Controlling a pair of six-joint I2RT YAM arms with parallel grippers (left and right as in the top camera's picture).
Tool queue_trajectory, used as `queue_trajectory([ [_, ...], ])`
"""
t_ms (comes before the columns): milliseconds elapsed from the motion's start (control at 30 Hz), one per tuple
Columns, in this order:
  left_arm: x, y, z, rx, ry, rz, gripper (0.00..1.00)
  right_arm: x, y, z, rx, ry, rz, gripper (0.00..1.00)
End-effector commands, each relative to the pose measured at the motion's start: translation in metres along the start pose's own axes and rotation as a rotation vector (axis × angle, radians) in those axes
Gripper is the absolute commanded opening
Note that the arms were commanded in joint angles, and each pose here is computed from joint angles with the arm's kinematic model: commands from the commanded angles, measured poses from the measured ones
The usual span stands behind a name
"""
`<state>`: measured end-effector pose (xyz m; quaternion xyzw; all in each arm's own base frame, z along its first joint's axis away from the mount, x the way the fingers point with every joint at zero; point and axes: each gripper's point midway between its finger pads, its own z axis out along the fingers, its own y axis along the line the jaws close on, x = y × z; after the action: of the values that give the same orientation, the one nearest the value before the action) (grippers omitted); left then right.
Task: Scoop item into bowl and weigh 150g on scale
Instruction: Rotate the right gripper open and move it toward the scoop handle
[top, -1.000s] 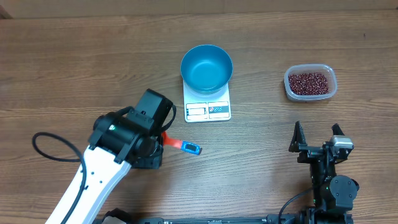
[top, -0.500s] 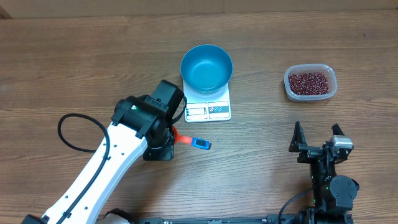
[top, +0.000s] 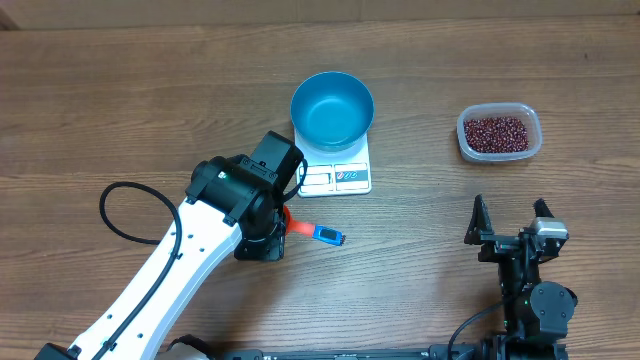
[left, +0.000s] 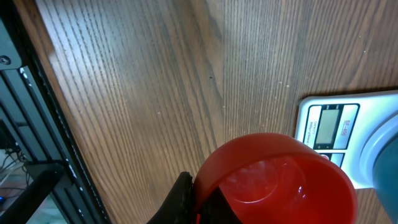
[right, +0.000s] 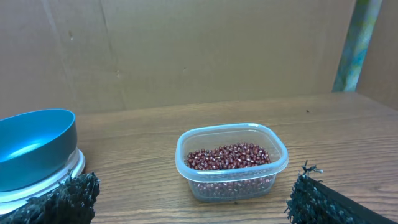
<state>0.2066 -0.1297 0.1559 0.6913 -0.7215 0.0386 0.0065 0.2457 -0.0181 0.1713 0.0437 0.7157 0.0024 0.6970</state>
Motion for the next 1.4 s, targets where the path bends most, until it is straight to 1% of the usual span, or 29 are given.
queue_trajectory([
  [0, 0.001, -0.004, -0.002, 0.014, -0.008, -0.01, 0.04, 0.002, -0.001, 0.0, 0.009, -0.006, 0.003, 1.0],
  [467, 0.003, -0.007, -0.002, 0.029, 0.001, -0.01, 0.04, -0.001, 0.002, 0.0, -0.009, -0.017, 0.007, 1.0],
  [533, 0.003, -0.007, -0.002, 0.028, 0.0, -0.01, 0.04, -0.003, 0.008, 0.0, -0.043, -0.024, 0.006, 1.0],
  [600, 0.003, -0.005, -0.002, 0.016, 0.001, -0.01, 0.04, -0.009, 0.02, -0.001, -0.117, -0.047, 0.002, 1.0],
  [767, 0.002, -0.002, -0.002, 0.006, -0.002, -0.011, 0.04, -0.042, 0.05, -0.011, -0.291, -0.176, -0.009, 1.0],
  [833, 0.002, -0.002, -0.002, 0.005, -0.003, -0.011, 0.04, -0.053, 0.057, -0.016, -0.335, -0.199, 0.048, 1.0],
  [967, 0.001, 0.001, -0.002, -0.007, -0.006, -0.011, 0.04, -0.063, 0.059, -0.019, -0.356, -0.186, 0.184, 1.0],
  [1133, -0.001, 0.004, -0.002, -0.021, -0.014, -0.011, 0.04, -0.062, 0.066, -0.022, -0.42, -0.141, 0.356, 1.0],
  [1367, 0.0, 0.003, -0.002, -0.015, -0.01, -0.011, 0.04, -0.053, 0.087, -0.03, -0.547, -0.023, 0.52, 1.0],
])
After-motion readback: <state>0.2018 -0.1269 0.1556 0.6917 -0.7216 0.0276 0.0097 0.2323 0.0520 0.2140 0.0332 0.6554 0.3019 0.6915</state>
